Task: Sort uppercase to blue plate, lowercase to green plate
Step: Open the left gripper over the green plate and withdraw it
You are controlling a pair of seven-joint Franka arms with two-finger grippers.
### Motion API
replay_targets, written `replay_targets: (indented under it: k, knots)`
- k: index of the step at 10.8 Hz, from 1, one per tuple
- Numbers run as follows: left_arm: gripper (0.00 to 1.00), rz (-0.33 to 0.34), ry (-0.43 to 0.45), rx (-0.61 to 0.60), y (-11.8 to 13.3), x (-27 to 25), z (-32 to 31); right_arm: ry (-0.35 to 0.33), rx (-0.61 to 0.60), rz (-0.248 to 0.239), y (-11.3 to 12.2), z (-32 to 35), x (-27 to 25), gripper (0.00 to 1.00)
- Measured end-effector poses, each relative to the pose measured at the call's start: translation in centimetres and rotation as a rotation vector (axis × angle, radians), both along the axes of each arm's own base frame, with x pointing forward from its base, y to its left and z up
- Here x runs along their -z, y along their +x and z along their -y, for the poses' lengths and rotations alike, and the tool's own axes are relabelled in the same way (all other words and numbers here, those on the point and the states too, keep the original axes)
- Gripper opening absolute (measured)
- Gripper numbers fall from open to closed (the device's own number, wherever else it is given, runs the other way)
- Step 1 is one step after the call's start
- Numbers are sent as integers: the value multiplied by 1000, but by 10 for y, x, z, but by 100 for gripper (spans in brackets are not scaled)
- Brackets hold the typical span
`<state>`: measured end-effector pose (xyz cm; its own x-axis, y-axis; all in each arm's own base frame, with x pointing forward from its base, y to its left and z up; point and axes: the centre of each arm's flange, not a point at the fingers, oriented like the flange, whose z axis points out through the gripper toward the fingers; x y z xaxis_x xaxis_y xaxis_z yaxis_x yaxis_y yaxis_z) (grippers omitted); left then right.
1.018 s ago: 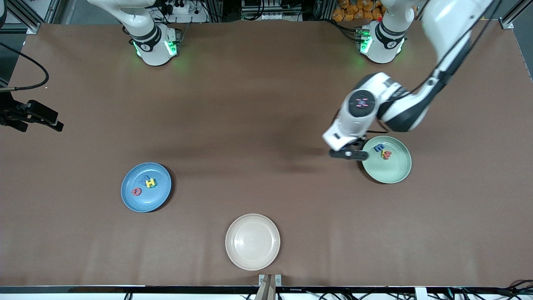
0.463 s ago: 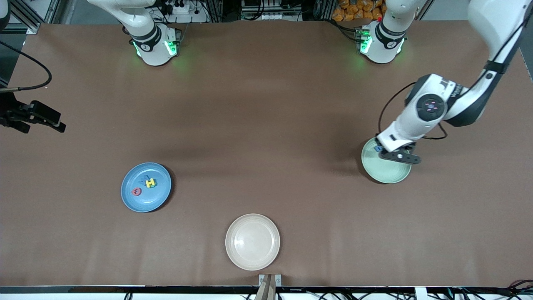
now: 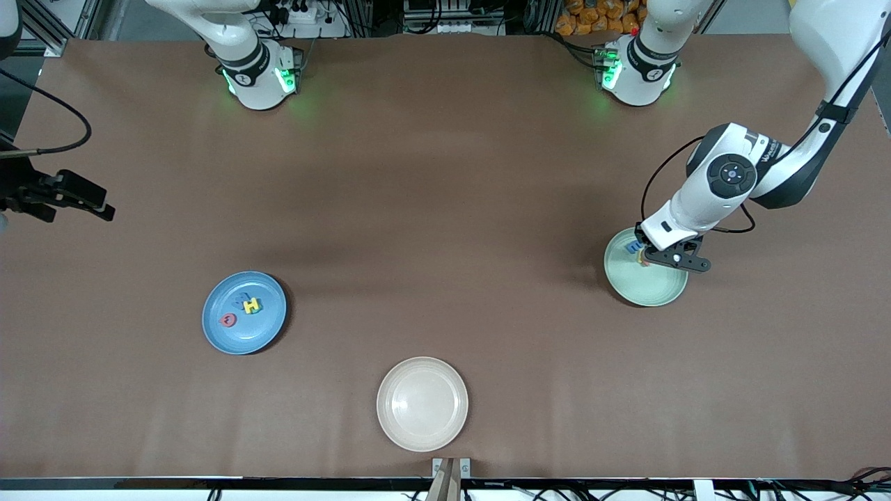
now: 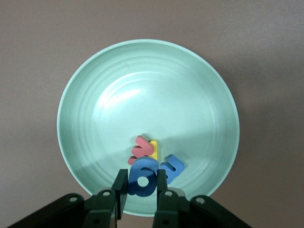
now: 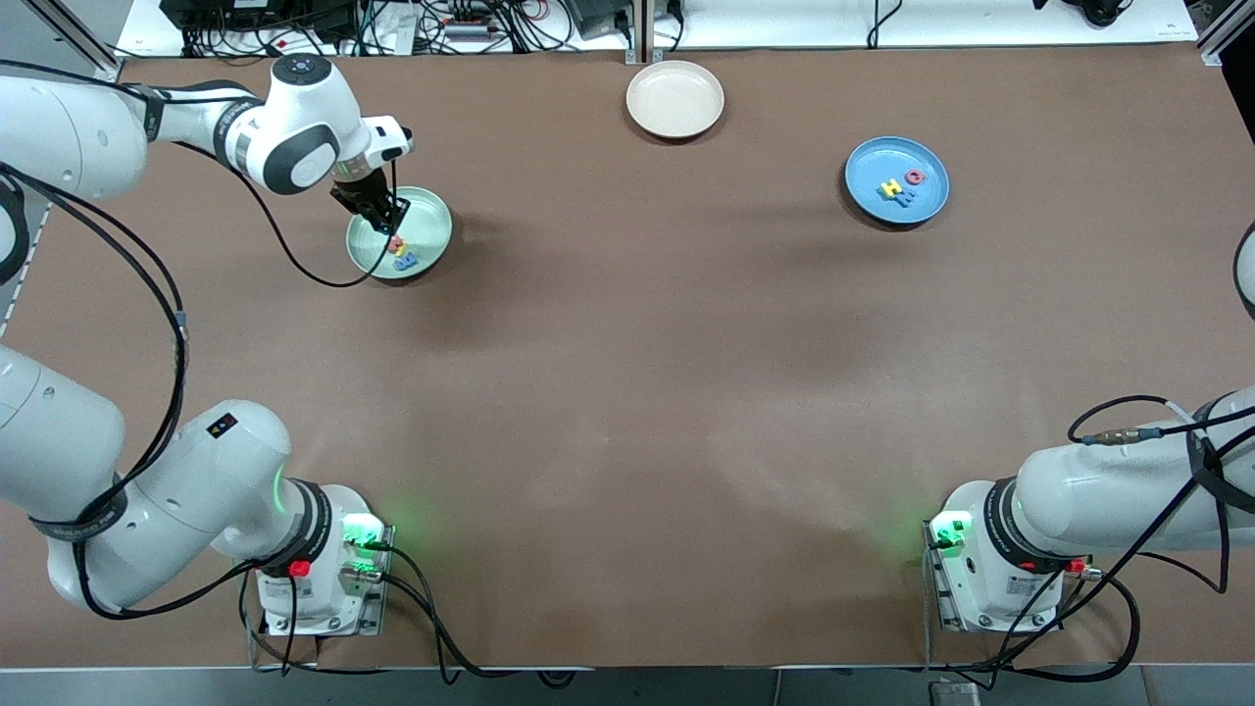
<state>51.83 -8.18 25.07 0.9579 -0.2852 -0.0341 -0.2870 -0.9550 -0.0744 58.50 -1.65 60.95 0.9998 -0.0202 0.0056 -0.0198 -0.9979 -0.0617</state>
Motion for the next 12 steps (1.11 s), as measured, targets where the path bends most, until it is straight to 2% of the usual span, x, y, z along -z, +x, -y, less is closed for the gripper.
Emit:
replay_targets:
  k: [1, 3, 5, 6, 9, 12]
  knots:
    - [39, -1, 1, -5, 0, 1, -2, -7, -1, -14, 0, 1, 6, 100]
    - [67, 4, 2, -18, 3, -1, -8, -54, -7, -23, -1, 3, 9, 100]
    - [93, 17, 24, -45, 14, -14, -20, -64, -14, -24, -2, 0, 8, 100]
    - [100, 13, 38, -82, 23, -28, -31, -64, -15, -22, -2, -1, 7, 100]
    - [100, -3, 7, -121, 58, -113, -73, -64, -15, -19, -2, -1, 5, 100]
    - [100, -14, -9, -119, 78, -174, -116, -61, -17, -14, -3, -2, 3, 100]
